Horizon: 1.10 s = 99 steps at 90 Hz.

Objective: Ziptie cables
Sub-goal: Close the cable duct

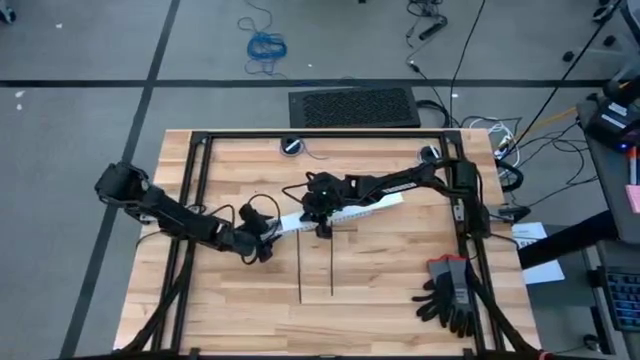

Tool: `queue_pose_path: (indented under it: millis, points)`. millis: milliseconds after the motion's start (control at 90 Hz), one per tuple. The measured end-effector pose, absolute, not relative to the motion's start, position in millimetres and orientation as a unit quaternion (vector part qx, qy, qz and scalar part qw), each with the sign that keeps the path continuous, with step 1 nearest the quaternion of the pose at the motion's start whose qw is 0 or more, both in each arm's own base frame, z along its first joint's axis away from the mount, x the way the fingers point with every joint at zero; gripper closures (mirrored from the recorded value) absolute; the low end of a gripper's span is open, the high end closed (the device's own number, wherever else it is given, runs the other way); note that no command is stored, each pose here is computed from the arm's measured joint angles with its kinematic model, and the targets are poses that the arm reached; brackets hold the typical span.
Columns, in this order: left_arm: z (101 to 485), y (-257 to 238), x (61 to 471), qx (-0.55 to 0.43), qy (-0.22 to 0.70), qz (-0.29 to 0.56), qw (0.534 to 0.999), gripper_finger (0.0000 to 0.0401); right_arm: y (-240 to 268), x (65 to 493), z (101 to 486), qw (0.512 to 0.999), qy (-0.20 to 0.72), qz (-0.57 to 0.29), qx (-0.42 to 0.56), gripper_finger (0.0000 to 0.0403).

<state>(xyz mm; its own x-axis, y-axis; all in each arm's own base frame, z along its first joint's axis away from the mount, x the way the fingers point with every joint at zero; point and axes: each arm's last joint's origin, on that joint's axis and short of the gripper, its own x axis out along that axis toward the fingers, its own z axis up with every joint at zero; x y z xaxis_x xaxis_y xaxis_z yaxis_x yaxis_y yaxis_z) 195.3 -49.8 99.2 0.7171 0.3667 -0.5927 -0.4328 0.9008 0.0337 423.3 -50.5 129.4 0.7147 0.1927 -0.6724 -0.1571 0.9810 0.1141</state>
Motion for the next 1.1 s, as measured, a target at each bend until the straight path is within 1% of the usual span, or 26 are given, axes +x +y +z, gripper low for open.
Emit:
queue_pose_path:
  millis: [144, 244, 544, 844, 1100]
  points:
    - [99, -50, 195, -0.055, 0.307, 0.215, 0.926, 0.0135, -50, 423, 129, 0.925, 0.366, 0.095, 0.025, 0.0403]
    - [99, -50, 196, -0.056, 0.307, 0.213, 0.926, 0.0145, -49, 423, 129, 0.925, 0.365, 0.105, 0.031, 0.0403]
    - [99, -51, 196, -0.059, 0.309, 0.21, 0.926, 0.0146, -46, 430, 135, 0.941, 0.317, 0.114, 0.038, 0.0403]
    - [99, -50, 196, -0.06, 0.308, 0.211, 0.925, 0.0147, -48, 427, 140, 0.939, 0.325, 0.105, 0.034, 0.0403]
    - [100, -49, 197, -0.055, 0.31, 0.196, 0.929, 0.0147, -49, 432, 128, 0.941, 0.32, 0.105, 0.038, 0.0403]
